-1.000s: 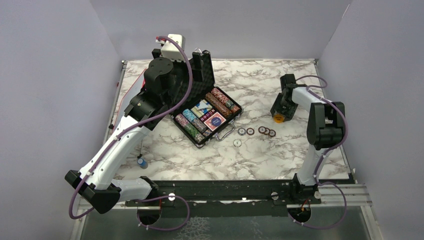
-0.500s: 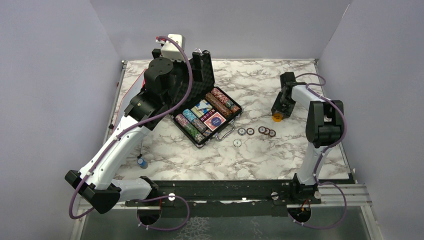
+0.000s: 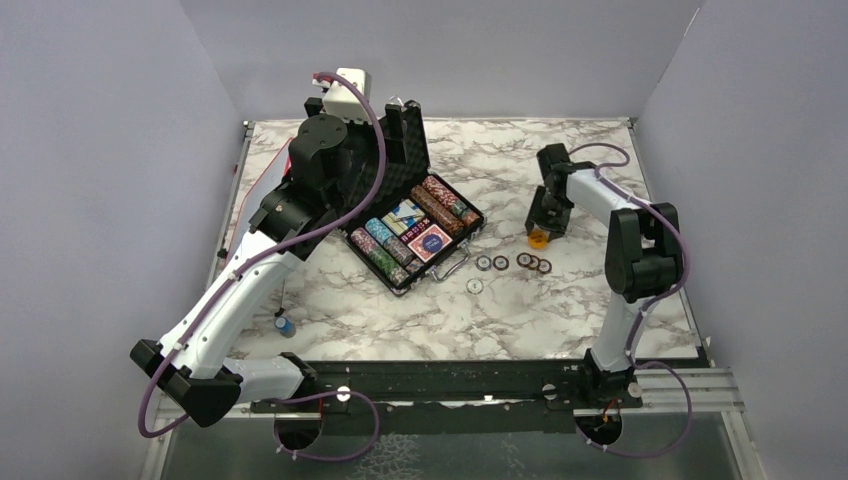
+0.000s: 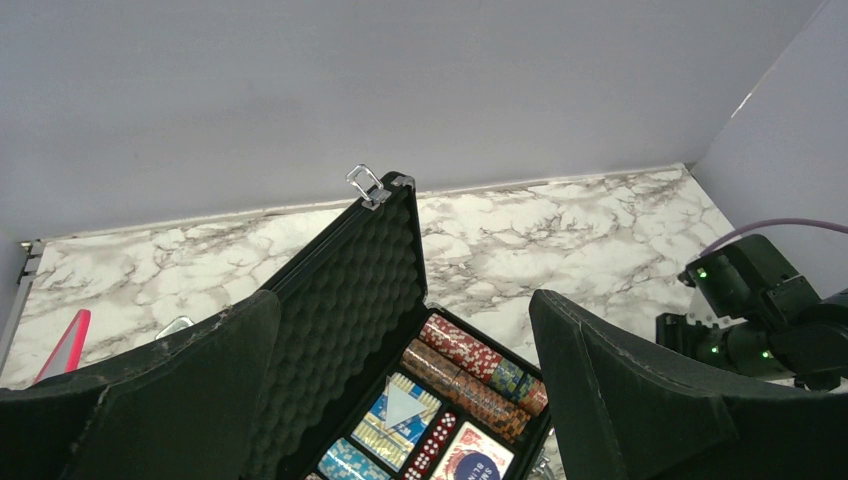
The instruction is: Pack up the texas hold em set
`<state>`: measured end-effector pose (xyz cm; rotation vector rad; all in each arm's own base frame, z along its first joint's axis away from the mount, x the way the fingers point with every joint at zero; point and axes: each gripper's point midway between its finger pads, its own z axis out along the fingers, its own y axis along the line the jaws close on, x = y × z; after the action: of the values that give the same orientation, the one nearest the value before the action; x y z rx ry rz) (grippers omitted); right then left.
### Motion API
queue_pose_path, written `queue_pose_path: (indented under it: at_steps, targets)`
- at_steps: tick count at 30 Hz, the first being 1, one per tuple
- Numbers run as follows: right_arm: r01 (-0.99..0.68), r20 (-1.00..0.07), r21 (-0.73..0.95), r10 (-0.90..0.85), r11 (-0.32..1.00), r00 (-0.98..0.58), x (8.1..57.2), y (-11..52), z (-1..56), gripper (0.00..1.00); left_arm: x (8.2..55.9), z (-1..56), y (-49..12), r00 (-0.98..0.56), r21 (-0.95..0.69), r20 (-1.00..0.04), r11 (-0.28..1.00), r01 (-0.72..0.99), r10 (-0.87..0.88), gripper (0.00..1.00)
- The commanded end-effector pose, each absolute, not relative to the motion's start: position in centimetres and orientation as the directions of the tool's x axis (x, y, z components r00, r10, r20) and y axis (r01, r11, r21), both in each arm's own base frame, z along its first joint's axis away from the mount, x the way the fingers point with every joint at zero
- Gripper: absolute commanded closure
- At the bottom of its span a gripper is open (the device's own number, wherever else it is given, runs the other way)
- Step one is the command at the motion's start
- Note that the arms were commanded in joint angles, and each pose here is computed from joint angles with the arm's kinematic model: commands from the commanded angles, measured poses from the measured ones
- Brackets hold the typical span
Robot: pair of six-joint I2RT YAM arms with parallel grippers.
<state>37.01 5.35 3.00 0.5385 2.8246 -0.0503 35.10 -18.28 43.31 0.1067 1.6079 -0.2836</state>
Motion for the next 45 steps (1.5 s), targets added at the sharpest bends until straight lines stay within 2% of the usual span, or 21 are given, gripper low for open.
queue_pose_path:
  at_steps: [1,10,17,23,35,45]
  targets:
    - [0.276,-0.329,0.112,0.297,0.955,-0.896,38.2,11.4,8.2,0.55,34.8,43.9,-18.3,-0.048,-0.128,-0.992,0.958,0.255,-0.12,0.01]
    - [0.093,-0.432,0.239,0.192,0.966,-0.881,40.5,24.1,13.0,0.53,34.7,44.1,-18.1,-0.045,-0.14,-0.99,0.959,0.248,-0.133,0.01]
    - [-0.02,-0.487,0.322,0.148,0.946,-0.861,40.9,33.1,12.9,0.52,34.4,44.5,-17.5,-0.036,-0.149,-0.989,0.962,0.228,-0.145,0.01]
    - [-0.069,-0.523,0.358,0.139,0.931,-0.841,42.1,38.0,11.8,0.52,34.3,44.6,-17.4,-0.035,-0.15,-0.989,0.962,0.227,-0.145,0.01]
    - [-0.07,-0.568,0.268,0.099,0.961,-0.817,43.8,38.8,8.3,0.52,34.5,44.2,-17.6,-0.047,-0.145,-0.989,0.963,0.226,-0.138,0.01]
    - [-0.111,-0.577,0.291,0.082,0.95,-0.813,44.4,39.9,7.6,0.5,34.7,43.8,-17.8,-0.06,-0.142,-0.989,0.963,0.229,-0.132,0.01]
